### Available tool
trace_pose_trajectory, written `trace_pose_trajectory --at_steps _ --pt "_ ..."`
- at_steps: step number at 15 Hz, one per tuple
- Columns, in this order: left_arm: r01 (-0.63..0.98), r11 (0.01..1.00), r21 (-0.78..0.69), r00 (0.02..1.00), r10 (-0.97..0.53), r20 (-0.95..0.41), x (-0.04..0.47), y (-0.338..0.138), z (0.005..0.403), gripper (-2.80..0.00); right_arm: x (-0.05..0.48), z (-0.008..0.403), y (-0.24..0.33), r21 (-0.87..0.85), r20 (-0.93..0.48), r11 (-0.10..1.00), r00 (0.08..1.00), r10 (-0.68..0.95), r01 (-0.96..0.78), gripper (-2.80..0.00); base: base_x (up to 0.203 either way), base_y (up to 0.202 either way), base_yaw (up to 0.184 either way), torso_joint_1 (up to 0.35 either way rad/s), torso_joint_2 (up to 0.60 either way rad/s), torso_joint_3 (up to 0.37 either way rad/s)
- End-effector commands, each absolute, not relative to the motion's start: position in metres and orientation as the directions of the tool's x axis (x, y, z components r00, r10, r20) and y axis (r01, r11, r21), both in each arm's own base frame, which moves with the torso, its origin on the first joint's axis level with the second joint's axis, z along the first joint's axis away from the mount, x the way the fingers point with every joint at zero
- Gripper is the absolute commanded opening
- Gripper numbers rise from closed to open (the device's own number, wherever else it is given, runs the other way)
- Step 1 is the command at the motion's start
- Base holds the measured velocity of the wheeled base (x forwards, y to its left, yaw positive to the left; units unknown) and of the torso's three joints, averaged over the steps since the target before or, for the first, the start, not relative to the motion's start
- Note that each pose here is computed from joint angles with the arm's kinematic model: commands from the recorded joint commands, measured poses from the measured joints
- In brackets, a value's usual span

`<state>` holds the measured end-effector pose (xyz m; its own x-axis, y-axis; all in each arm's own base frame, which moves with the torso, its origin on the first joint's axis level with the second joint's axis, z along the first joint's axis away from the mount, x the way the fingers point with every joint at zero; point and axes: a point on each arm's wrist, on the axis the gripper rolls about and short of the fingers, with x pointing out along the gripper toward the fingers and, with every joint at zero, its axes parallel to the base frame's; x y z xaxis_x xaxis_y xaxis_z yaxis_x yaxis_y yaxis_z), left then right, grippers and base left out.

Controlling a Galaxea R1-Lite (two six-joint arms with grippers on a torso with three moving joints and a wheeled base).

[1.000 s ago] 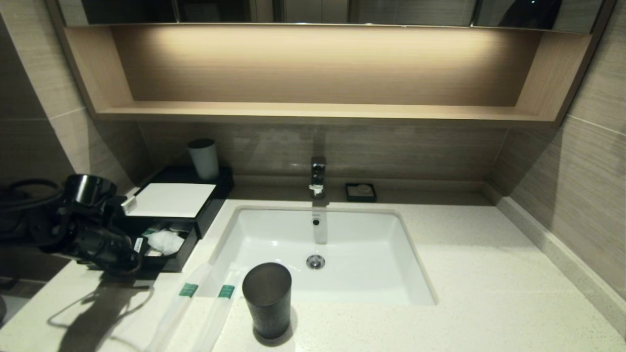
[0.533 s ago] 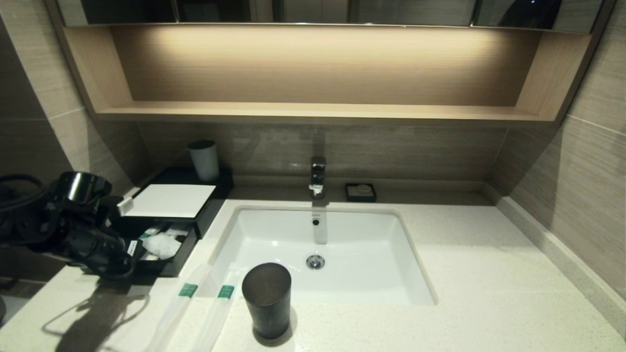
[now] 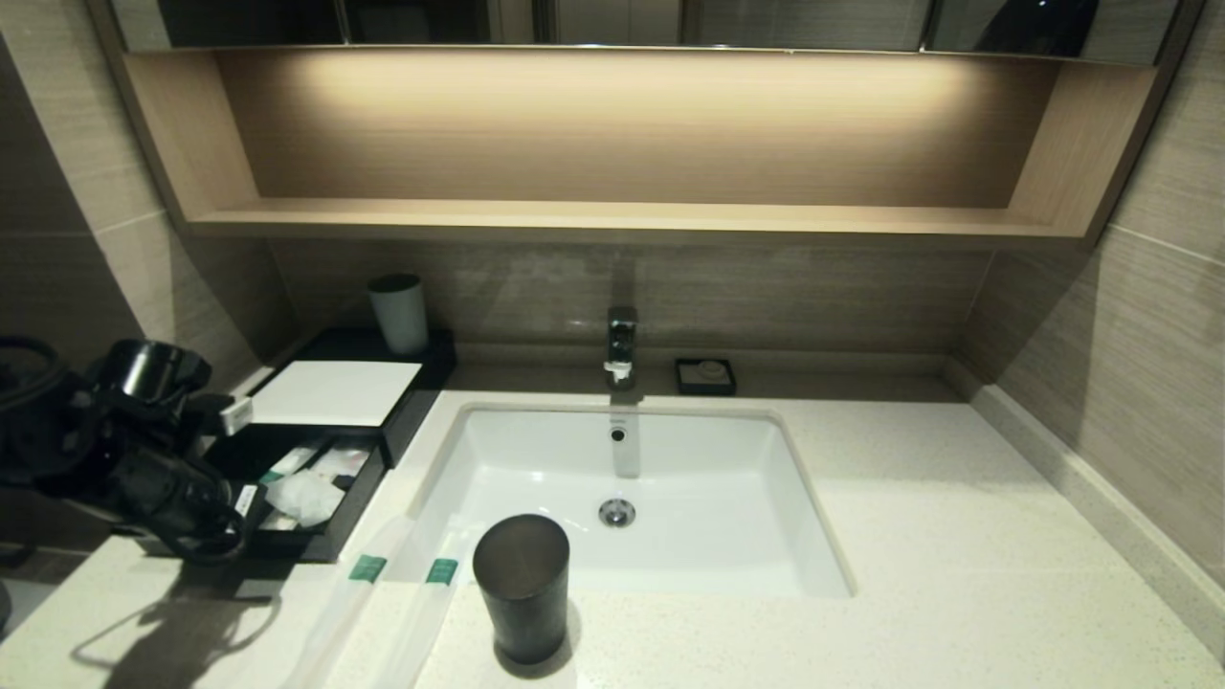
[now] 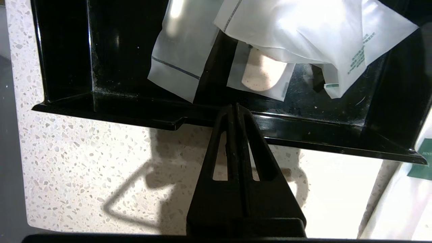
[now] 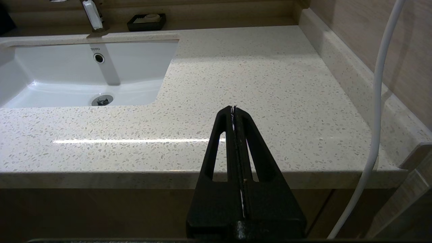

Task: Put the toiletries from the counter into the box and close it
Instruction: Open the drawer

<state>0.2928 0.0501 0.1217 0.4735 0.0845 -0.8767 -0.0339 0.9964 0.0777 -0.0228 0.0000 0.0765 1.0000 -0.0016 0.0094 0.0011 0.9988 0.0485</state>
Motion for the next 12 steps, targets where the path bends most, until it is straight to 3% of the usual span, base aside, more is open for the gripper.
trace_pose_trajectory --at_steps 1,12 --pt "-0.038 0.996 0.083 0.500 0.091 -0.861 0.291 0.050 0.129 -2.80 -0.023 0.076 0.000 0.049 0.008 0.999 1.000 -0.002 0.001 -2.80 0.000 0.000 0.000 0.000 0.00 0.000" --pt "-0.058 0.993 0.098 0.720 0.110 -0.685 0.257 0.043 0.207 -2.80 -0.023 0.076 0.000 0.049 0.008 0.999 1.000 -0.002 0.001 -2.80 0.000 0.000 0.000 0.000 0.00 0.000"
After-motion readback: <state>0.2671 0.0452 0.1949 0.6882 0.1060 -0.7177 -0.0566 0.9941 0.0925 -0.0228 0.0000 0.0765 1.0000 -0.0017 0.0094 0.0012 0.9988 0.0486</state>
